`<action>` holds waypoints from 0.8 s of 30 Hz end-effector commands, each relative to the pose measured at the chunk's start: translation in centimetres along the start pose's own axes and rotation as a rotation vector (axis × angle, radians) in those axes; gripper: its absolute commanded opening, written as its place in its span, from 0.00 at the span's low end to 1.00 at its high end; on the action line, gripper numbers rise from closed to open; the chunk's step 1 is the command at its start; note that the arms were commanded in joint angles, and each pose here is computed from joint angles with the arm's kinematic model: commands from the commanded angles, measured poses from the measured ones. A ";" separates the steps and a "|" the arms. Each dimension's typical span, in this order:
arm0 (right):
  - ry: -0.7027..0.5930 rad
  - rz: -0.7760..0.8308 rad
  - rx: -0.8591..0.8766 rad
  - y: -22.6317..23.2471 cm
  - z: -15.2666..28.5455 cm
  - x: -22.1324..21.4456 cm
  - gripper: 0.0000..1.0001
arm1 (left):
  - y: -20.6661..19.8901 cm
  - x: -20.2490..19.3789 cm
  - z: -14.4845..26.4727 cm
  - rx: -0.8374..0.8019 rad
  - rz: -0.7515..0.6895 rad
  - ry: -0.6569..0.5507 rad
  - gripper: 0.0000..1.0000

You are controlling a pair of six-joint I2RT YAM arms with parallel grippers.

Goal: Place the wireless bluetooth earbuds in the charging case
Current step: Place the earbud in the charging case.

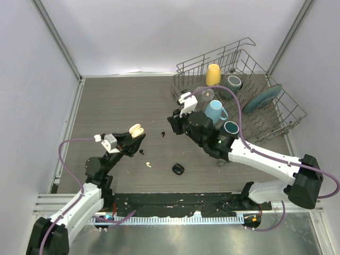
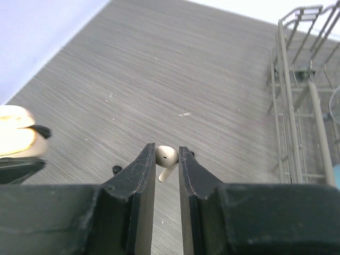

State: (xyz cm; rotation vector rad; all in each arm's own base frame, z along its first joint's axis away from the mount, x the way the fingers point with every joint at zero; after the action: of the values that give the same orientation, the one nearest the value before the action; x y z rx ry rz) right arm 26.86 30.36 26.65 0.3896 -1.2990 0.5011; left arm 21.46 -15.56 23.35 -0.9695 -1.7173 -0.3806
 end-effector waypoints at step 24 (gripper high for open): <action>-0.375 0.122 0.353 9.5 1.9 7.7 0.01 | -0.9 0.6 -0.9 -0.077 -0.010 -0.011 0.00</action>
State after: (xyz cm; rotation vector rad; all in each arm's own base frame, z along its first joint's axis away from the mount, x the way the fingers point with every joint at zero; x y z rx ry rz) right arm 22.08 36.97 31.76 0.6524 -1.5298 0.7740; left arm 21.50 -16.40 22.02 -1.0002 -1.6428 -0.4118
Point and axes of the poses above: each gripper's point midway between its finger pads, its own z axis back along the fingers, its own y axis along the line the jaws close on, x = y × z, the point moved 2 cm from there along z, back along the fingers, and after that the axes turned 9 degrees about z, right-handed, at the moved point
